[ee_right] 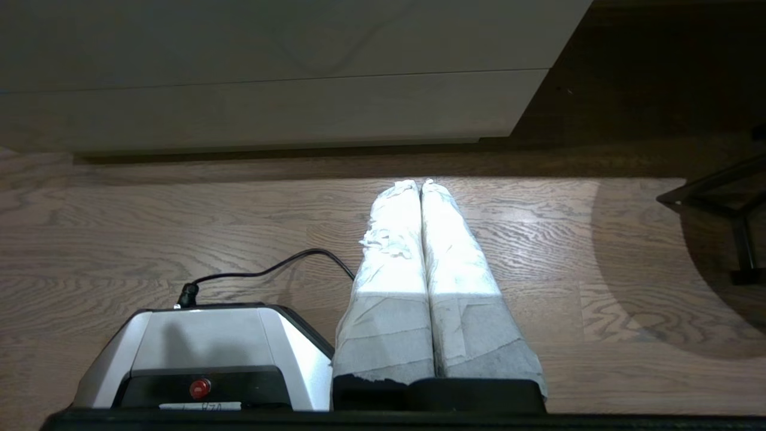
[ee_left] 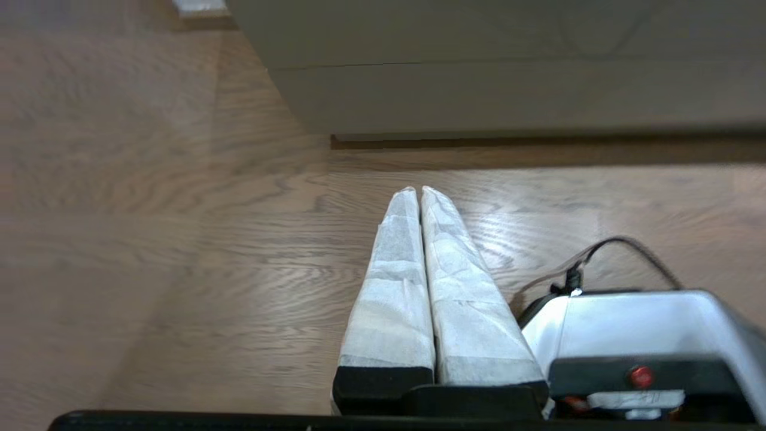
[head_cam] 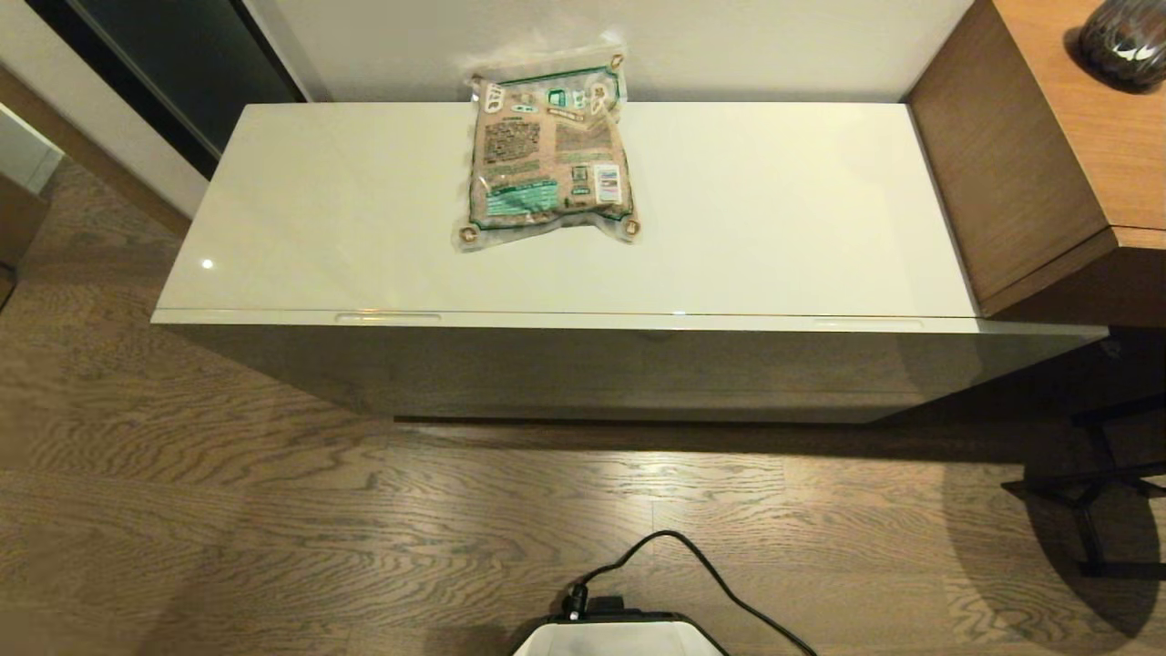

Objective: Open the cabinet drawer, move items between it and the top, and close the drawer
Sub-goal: Open the drawer

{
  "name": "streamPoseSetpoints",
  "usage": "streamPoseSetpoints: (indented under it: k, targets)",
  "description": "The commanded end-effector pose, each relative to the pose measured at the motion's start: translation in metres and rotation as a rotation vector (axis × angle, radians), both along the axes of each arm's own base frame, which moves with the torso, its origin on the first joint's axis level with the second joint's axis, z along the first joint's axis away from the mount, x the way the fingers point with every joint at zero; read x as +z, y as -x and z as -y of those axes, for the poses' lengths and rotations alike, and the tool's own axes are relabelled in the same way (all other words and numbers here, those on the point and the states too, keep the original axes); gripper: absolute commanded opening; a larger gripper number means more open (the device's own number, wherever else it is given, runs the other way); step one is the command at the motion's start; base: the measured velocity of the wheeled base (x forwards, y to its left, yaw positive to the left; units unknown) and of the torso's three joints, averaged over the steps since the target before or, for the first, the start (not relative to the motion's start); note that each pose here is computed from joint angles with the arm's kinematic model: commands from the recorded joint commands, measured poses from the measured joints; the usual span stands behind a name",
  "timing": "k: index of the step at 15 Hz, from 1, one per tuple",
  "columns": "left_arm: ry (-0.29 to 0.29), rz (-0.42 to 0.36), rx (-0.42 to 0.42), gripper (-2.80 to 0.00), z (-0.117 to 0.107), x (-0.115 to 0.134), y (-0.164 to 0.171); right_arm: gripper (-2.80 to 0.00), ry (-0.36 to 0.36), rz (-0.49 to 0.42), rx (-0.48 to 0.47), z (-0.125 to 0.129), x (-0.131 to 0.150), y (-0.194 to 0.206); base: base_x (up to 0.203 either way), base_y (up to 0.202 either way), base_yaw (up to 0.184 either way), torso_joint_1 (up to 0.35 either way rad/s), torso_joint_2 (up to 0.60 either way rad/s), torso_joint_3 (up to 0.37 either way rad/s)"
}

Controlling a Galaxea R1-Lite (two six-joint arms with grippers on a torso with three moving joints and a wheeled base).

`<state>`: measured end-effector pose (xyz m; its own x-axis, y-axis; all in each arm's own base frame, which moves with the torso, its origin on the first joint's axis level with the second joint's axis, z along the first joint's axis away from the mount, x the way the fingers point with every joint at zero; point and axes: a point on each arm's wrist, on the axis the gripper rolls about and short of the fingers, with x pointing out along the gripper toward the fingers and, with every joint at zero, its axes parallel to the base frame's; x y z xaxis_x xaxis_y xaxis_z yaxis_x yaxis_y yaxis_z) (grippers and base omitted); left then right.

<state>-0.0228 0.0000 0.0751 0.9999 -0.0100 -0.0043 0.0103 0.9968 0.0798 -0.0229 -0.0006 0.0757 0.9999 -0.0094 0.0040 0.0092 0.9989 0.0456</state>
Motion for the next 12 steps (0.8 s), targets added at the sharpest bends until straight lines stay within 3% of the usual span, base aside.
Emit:
streamPoseSetpoints:
  k: [1, 4, 5, 7, 9, 12]
  targets:
    - [-0.014, 0.0, -0.007, -2.8, 0.0, 0.0, 0.0, -2.8, -0.001, 0.016, 0.0, 0.0, -0.001, 0.001, 0.0, 0.0, 0.0, 0.0, 0.0, 0.0]
    - [-0.009, 0.019, -0.015, -2.8, 0.0, 0.013, 0.004, -2.8, -0.001, 0.016, 0.0, 0.0, -0.001, 0.001, 0.0, 0.0, 0.0, 0.0, 0.0, 0.0]
    - [0.003, 0.021, -0.017, -2.8, 0.0, 0.031, 0.007, -2.8, -0.001, 0.016, 0.0, 0.0, -0.001, 0.001, 0.0, 0.0, 0.0, 0.0, 0.0, 0.0]
    - [0.04, -0.005, -0.021, -2.8, 0.0, 0.093, 0.009, -2.8, -0.001, 0.016, 0.0, 0.0, -0.001, 0.001, 0.0, 0.0, 0.0, 0.0, 0.0, 0.0]
    - [0.072, -0.178, -0.044, -2.8, 0.001, 0.137, -0.015, -2.8, -0.001, 0.016, 0.0, 0.0, -0.001, 0.001, 0.0, 0.0, 0.0, 0.0, 0.0, 0.0]
    - [0.147, -0.487, -0.138, -2.8, 0.004, 0.151, -0.077, -2.8, -0.001, 0.016, 0.0, 0.0, -0.001, 0.001, 0.0, 0.0, 0.0, 0.0, 0.0, 0.0]
